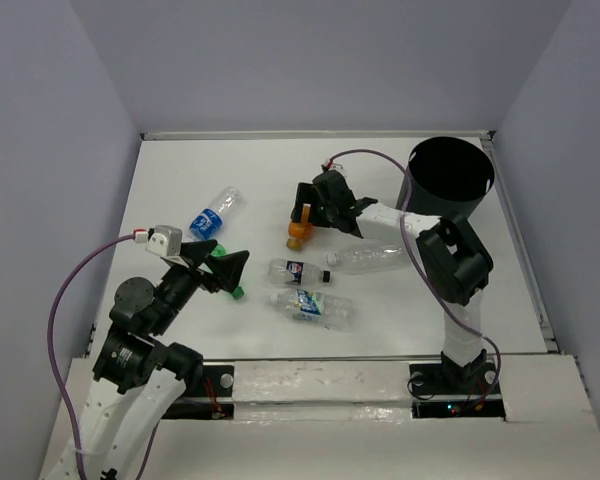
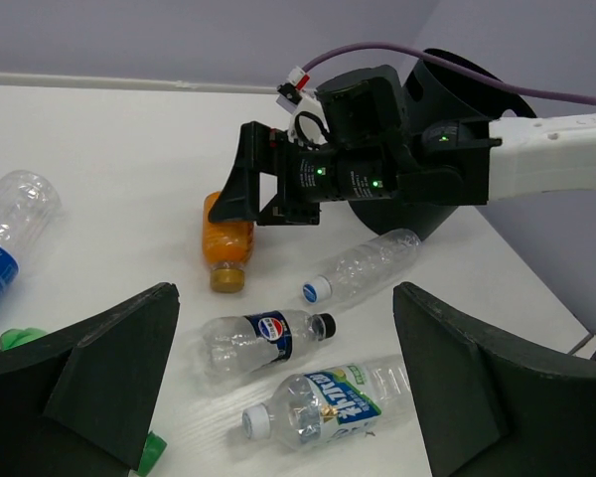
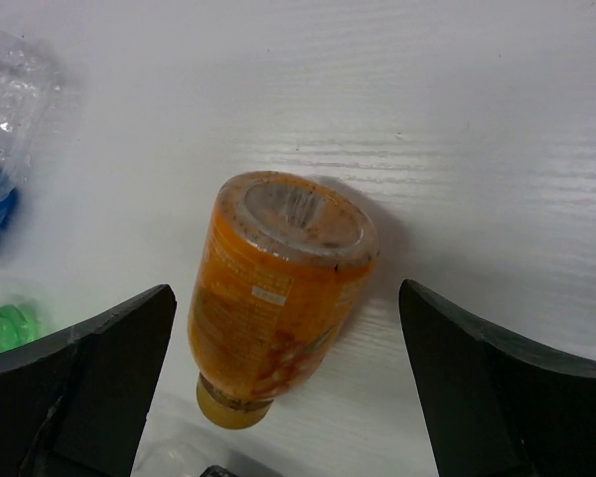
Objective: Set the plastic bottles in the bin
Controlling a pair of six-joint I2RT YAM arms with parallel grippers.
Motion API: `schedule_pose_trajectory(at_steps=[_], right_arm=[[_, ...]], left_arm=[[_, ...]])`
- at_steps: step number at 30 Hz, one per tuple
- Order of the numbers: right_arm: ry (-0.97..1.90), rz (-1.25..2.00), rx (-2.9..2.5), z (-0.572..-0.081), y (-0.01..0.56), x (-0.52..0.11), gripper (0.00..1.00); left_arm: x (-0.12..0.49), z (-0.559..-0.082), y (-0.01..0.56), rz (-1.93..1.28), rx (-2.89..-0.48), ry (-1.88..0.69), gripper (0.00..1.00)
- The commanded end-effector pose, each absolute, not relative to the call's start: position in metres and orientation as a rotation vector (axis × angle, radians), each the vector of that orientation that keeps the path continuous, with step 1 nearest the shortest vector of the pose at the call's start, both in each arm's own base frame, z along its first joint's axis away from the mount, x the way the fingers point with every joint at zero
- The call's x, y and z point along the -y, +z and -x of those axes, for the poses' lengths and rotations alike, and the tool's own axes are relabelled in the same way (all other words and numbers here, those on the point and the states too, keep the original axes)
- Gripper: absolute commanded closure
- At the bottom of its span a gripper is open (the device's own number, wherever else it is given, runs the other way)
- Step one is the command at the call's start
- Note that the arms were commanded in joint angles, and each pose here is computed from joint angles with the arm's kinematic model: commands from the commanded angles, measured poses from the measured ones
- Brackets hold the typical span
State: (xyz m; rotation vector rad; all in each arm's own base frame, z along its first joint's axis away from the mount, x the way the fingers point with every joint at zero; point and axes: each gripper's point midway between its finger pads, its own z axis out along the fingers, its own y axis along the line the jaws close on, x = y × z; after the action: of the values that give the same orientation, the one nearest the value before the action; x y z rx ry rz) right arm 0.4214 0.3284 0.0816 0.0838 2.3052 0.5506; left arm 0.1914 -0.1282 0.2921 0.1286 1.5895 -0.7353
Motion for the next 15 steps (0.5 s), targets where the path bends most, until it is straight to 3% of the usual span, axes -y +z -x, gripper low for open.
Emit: schedule_pose_trajectory(at_steps=[1,3,5,6,12,15], right_arm=[[0.652,-0.126,-2.248,-0.447,0.095,-0.348,0.01],[0.655,-0.139,-2.239,-0.455,0.095,-0.348,0.04],[0.646,-0.149,-2.236,-0.460,0.093,-0.349,0.14],[0.642,-0.156,-2.232,-0.462,0.091,-0.349,0.27],[0.670,-0.170,-2.098,-0.470,0.138,-0.346,0.64],[0.653,-0.164,-1.947,-0.472,0.203,-0.331,0.66]], left_arm=[[0.129,-0.189,0.309,-0.133,-1.541,-0.754,0.01],[0.129,-0.190,0.308,-0.132,-1.546,-0.752,0.01],[0.130,-0.191,0.307,-0.132,-1.550,-0.751,0.01],[0.129,-0.192,0.306,-0.130,-1.555,-0.747,0.01],[0.129,-0.194,0.304,-0.124,-1.564,-0.742,0.01],[0.130,-0.195,0.303,-0.124,-1.572,-0.740,0.01]])
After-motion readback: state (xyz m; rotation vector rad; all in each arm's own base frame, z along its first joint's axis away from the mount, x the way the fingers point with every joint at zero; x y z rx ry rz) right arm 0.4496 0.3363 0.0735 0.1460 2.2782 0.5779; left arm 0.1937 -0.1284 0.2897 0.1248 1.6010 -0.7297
